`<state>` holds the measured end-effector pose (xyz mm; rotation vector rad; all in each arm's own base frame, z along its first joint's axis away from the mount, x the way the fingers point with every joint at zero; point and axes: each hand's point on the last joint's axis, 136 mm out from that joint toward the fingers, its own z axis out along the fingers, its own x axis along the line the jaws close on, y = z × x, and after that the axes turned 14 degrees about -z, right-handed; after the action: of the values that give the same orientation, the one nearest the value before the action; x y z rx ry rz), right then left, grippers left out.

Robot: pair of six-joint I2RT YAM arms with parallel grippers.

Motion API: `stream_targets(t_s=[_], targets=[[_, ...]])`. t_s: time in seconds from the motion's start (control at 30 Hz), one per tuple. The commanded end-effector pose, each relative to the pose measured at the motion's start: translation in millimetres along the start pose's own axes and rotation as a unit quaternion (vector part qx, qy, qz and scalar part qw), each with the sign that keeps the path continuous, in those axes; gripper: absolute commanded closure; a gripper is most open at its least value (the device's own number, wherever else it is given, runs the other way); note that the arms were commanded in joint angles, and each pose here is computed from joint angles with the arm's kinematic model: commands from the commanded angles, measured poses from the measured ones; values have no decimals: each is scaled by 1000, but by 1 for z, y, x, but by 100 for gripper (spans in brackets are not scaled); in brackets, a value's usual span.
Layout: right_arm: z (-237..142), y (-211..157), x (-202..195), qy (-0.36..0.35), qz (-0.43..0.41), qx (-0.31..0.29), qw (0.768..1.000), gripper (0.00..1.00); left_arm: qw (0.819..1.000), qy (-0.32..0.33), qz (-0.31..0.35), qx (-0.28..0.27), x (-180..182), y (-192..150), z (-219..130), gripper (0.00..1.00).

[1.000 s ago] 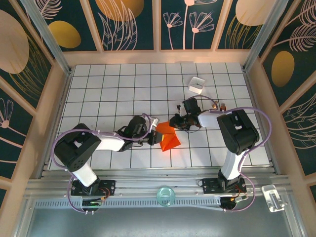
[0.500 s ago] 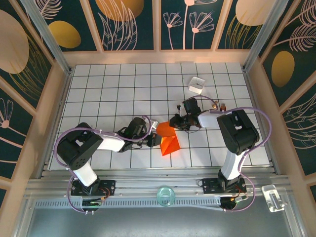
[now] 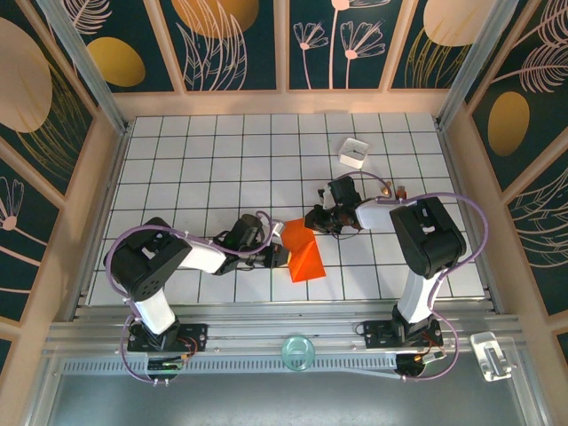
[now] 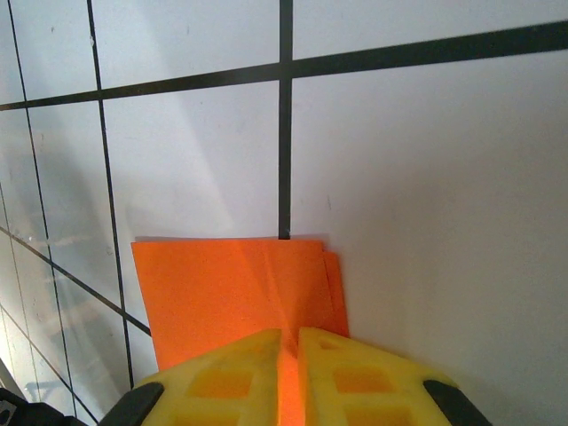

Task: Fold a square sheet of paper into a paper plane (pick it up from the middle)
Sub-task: Fold the triangle at the bottom-center of the table.

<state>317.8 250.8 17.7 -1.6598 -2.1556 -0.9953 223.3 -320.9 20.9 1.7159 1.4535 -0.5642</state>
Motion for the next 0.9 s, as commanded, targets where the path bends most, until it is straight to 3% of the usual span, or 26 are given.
stream_targets(t_s=[0.0, 0.87], targets=[[7, -26, -16, -34, 9, 30, 999, 86, 1000, 4, -1, 0, 4, 1, 1, 100], [6, -26, -17, -36, 6, 29, 999, 87, 1000, 24, 9, 9, 7, 1, 1, 100]])
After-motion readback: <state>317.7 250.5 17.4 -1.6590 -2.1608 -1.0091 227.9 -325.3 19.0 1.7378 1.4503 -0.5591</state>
